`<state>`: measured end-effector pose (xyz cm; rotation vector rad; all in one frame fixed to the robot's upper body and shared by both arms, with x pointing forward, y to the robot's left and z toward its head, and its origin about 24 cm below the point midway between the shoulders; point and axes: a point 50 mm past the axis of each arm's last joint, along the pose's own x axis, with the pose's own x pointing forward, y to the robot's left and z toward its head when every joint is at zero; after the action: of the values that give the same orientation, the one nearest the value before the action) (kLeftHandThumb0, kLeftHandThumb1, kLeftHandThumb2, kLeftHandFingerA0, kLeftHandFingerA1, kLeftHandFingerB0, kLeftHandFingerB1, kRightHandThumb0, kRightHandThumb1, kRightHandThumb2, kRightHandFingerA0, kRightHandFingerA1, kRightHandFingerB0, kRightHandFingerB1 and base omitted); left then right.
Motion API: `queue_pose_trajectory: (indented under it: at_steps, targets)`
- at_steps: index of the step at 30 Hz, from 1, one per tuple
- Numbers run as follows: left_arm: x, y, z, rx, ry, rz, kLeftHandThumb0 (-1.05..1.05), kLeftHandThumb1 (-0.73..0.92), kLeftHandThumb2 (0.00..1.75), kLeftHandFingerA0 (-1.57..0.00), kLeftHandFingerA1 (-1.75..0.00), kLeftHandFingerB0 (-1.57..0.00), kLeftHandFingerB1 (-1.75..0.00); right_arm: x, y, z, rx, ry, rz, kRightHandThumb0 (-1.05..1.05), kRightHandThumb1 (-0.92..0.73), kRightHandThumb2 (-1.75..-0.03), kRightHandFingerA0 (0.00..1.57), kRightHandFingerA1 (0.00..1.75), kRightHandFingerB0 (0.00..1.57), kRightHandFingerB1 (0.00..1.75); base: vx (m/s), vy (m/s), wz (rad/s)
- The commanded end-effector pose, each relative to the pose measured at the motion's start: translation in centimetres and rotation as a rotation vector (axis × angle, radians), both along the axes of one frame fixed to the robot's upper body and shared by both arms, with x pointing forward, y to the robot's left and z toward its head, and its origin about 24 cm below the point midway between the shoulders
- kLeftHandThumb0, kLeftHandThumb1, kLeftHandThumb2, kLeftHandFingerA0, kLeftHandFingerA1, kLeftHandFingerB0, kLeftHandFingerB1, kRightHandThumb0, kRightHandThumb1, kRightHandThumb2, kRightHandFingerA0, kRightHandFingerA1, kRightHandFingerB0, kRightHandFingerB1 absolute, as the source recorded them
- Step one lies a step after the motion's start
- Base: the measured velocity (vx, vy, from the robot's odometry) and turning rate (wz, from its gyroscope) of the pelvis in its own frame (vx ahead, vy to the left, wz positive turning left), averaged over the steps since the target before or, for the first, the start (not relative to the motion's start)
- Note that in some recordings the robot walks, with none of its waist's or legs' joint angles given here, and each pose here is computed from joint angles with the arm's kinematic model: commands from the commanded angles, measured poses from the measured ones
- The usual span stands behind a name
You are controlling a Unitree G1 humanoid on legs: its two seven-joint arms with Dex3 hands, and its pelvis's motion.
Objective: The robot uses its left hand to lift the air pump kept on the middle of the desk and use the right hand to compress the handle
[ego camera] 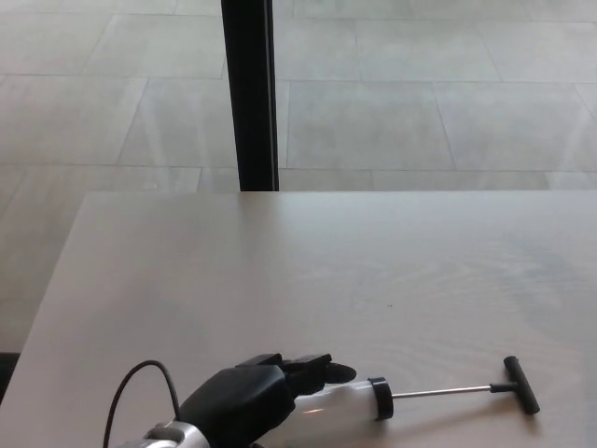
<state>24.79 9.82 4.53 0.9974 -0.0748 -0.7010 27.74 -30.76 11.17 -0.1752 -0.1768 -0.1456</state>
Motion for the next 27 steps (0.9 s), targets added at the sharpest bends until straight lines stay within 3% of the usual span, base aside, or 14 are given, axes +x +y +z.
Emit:
queue_pose_trajectory:
  at_steps: [1,2,4,5,7,8,9,10,11,12,14,17,18,27]
  targets:
    - [0.1,1.1,0.0,0.687,-0.504,0.009,-0.85,0.5,0.92,-0.02,-0.39,-0.15,-0.48,-1.4,0.9,0.0,0.033,0.041,0.036,-0.79,-0.82,-0.65,0.7,0.65,0.57,0.43,0.0,0.0,0.0]
    - [-0.1,1.2,-0.3,0.692,-0.505,0.02,-0.88,0.52,0.92,-0.03,-0.38,-0.18,-0.48,-1.5,0.8,0.1,0.03,0.043,0.04,-0.75,-0.65,-1.06,0.62,0.69,0.51,0.56,0.0,0.0,0.0]
    - [-0.2,1.4,-0.7,0.691,-0.512,0.039,-0.87,0.51,0.9,-0.04,-0.5,-0.18,-0.48,-1.6,0.8,0.2,0.028,0.047,0.042,-0.73,-0.65,-1.05,0.61,0.69,0.5,0.56,0.0,0.0,0.0]
    - [-0.2,1.3,-0.9,0.689,-0.51,0.05,-0.8,0.63,0.59,-0.06,-0.6,-0.25,-0.39,-1.7,0.7,0.2,0.028,0.049,0.042,-0.72,-0.65,-1.05,0.61,0.69,0.49,0.57,0.0,0.0,0.0]
    - [-0.2,1.3,-1.0,0.687,-0.506,0.059,-0.8,0.63,0.59,-0.06,-0.6,-0.25,-0.39,-1.7,0.7,0.3,0.028,0.047,0.043,-0.72,-0.65,-1.05,0.61,0.69,0.49,0.57,0.0,0.0,0.0]
    - [-0.3,1.0,-1.2,0.675,-0.477,0.081,-0.76,0.65,0.6,-0.38,-0.7,-0.27,-0.41,-1.8,0.7,0.3,0.028,0.052,0.046,-0.75,-0.83,-0.65,0.66,0.62,0.56,0.41,0.0,0.0,0.0]
    - [-0.2,0.7,-1.4,0.639,-0.41,0.097,-0.62,0.69,0.6,-0.77,-0.74,-0.3,-0.48,-1.9,0.7,0.2,0.023,0.054,0.045,-0.75,-0.82,-0.64,0.68,0.59,0.6,0.42,0.0,0.0,0.0]
    - [-0.3,0.5,-1.6,0.597,-0.368,0.102,-0.62,0.69,0.6,-0.77,-0.74,-0.3,-0.48,-1.9,0.7,0.1,0.019,0.056,0.042,-0.75,-0.82,-0.64,0.68,0.59,0.6,0.42,0.0,0.0,0.0]
    - [-0.4,0.2,-1.6,0.589,-0.369,0.109,-0.61,0.7,0.62,-0.81,-1.01,-0.37,-0.49,-2.0,0.8,0.1,0.015,0.056,0.041,-0.71,-0.82,-0.65,0.67,0.59,0.59,0.42,0.0,0.0,0.0]
    - [-0.4,0.2,-1.6,0.588,-0.369,0.111,-0.61,0.7,0.62,-0.81,-1.01,-0.37,-0.49,-2.0,0.8,0.1,0.013,0.058,0.042,-0.71,-0.82,-0.65,0.67,0.59,0.59,0.42,0.0,0.0,0.0]
    - [-0.6,-0.2,-1.8,0.521,-0.352,0.128,-0.53,0.71,0.61,-0.84,-1.18,-0.56,-0.57,-2.1,1.0,0.1,0.016,0.06,0.041,-0.69,-0.82,-0.64,0.68,0.59,0.62,0.42,0.0,0.0,0.0]
    - [-0.6,-0.6,-1.8,0.466,-0.355,0.149,-0.52,0.72,0.61,-0.83,-1.19,-0.6,-0.61,-2.1,1.1,0.2,0.018,0.064,0.035,-0.7,-0.82,-0.64,0.69,0.59,0.62,0.43,0.0,0.0,0.0]
    - [-0.6,-0.9,-1.9,0.442,-0.357,0.156,-0.52,0.73,0.62,-0.82,-1.07,-0.63,-0.61,-2.2,1.2,0.2,0.022,0.062,0.038,-0.71,-0.81,-0.64,0.67,0.59,0.63,0.43,0.0,0.0,0.0]
    - [-0.9,-1.5,-2.5,0.359,-0.392,0.207,-0.5,0.74,0.62,-0.83,-1.24,-0.81,-0.77,-2.0,1.3,0.7,0.003,0.036,0.042,-0.68,-0.81,-0.64,0.7,0.62,0.68,0.44,0.0,0.0,0.0]
